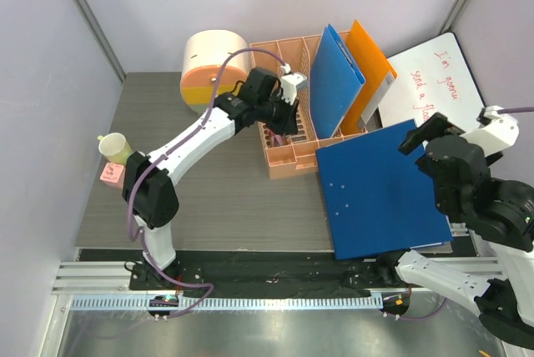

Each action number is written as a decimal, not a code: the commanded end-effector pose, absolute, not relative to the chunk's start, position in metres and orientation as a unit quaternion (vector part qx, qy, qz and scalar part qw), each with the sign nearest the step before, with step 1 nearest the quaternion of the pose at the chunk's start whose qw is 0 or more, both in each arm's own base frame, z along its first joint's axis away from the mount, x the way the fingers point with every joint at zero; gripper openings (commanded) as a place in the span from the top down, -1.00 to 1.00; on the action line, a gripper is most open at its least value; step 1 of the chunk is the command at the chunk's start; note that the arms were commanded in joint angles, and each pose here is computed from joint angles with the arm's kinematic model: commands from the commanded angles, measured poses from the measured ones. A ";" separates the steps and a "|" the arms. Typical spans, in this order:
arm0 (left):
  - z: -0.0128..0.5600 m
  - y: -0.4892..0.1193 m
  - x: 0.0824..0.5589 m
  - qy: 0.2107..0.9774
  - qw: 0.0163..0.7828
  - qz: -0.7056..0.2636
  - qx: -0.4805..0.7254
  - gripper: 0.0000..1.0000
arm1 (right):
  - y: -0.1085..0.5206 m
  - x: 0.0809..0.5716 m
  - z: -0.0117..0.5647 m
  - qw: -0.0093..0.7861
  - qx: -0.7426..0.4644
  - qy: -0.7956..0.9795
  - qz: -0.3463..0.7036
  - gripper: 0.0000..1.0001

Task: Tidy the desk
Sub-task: Move the folder to the center of the board, then pick up the folder from the center of the board.

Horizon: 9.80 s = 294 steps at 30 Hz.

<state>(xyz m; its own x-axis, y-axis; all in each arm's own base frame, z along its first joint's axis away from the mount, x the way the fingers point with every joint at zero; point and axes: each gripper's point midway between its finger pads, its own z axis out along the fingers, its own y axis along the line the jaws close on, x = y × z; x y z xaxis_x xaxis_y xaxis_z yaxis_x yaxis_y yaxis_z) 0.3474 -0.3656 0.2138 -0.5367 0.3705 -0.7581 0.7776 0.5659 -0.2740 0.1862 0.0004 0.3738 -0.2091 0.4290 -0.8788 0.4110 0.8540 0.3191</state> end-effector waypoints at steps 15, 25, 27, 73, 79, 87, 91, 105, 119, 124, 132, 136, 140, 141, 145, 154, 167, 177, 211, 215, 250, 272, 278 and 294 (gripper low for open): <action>0.252 -0.260 0.363 0.849 0.347 -0.317 0.242 0.47 | -0.001 0.236 0.411 0.665 0.240 0.702 -0.088 -0.99; 0.296 -0.207 0.369 0.845 0.405 -0.283 0.205 0.12 | -0.025 0.289 0.461 0.652 0.250 0.709 -0.100 -0.99; 0.299 -0.189 0.373 0.847 0.412 -0.279 0.186 0.07 | -0.062 0.300 0.457 0.634 0.283 0.712 -0.105 -0.99; 0.248 -0.206 0.343 0.854 0.355 -0.304 0.229 0.10 | -0.091 0.222 0.153 0.353 0.455 0.817 -0.035 -0.99; 0.232 -0.282 0.326 0.844 0.317 -0.312 0.298 0.13 | -0.111 0.208 0.157 0.339 0.487 0.799 -0.098 -0.99; 0.222 -0.322 0.320 0.834 0.307 -0.320 0.328 0.16 | -0.124 0.211 0.160 0.333 0.479 0.801 -0.131 -0.99; 0.221 -0.327 0.317 0.830 0.306 -0.325 0.333 0.16 | -0.123 0.210 0.147 0.316 0.482 0.808 -0.124 -1.00; 0.227 -0.323 0.317 0.821 0.327 -0.320 0.342 0.17 | -0.057 0.223 0.096 0.256 0.510 0.816 0.086 -0.41; 0.207 -0.356 0.290 0.816 0.307 -0.322 0.370 0.16 | -0.154 0.215 0.118 0.292 0.591 0.742 -0.120 -0.76; 0.219 -0.357 0.286 0.810 0.312 -0.325 0.376 0.16 | -0.171 0.212 0.098 0.258 0.584 0.755 -0.149 -0.77; 0.204 -0.348 0.271 0.816 0.285 -0.328 0.381 0.17 | -0.126 0.230 0.061 0.200 0.491 0.844 -0.080 -1.00; 0.203 -0.342 0.274 0.818 0.293 -0.311 0.386 0.16 | -0.082 0.243 0.055 0.186 0.424 0.886 -0.037 -1.00; 0.209 -0.340 0.278 0.817 0.304 -0.305 0.383 0.17 | -0.044 0.242 0.054 0.180 0.381 0.907 -0.002 -0.99; 0.210 -0.340 0.279 0.817 0.305 -0.305 0.383 0.16 | -0.038 0.241 0.055 0.180 0.375 0.909 0.004 -1.00; 0.212 -0.339 0.279 0.817 0.307 -0.303 0.382 0.17 | -0.008 0.240 0.063 0.175 0.340 0.923 0.031 -0.99; 0.210 -0.332 0.283 0.821 0.313 -0.282 0.386 0.17 | 0.008 0.236 0.073 0.181 0.300 0.937 0.011 -1.00; 0.134 -0.221 0.303 0.874 0.258 -0.200 0.360 0.31 | -0.004 0.241 0.144 0.298 0.372 0.876 0.076 -1.00; 0.117 -0.246 0.261 0.870 0.216 -0.238 0.375 0.32 | 0.088 0.237 0.107 0.221 0.267 0.871 0.347 -0.99; 0.109 -0.321 0.267 0.849 0.191 -0.222 0.441 0.36 | 0.090 0.191 0.005 0.147 0.326 0.917 0.178 -0.99; 0.092 -0.314 0.268 0.855 0.178 -0.201 0.444 0.36 | 0.092 0.185 0.003 0.119 0.301 0.931 0.170 -0.99; 0.080 -0.262 0.239 0.849 0.127 -0.156 0.488 0.45 | 0.153 0.119 -0.011 0.070 0.308 0.885 0.343 -0.99; 0.066 -0.176 0.280 0.901 0.162 -0.131 0.381 0.49 | 0.150 0.117 -0.019 0.074 0.311 0.886 0.337 -0.99; 0.064 -0.209 0.267 0.889 0.156 -0.146 0.406 0.49 | 0.159 0.125 -0.005 0.083 0.316 0.867 0.376 -0.97; 0.089 -0.245 0.227 0.859 0.162 -0.194 0.445 0.50 | 0.181 0.158 0.085 0.163 0.289 0.799 0.501 0.98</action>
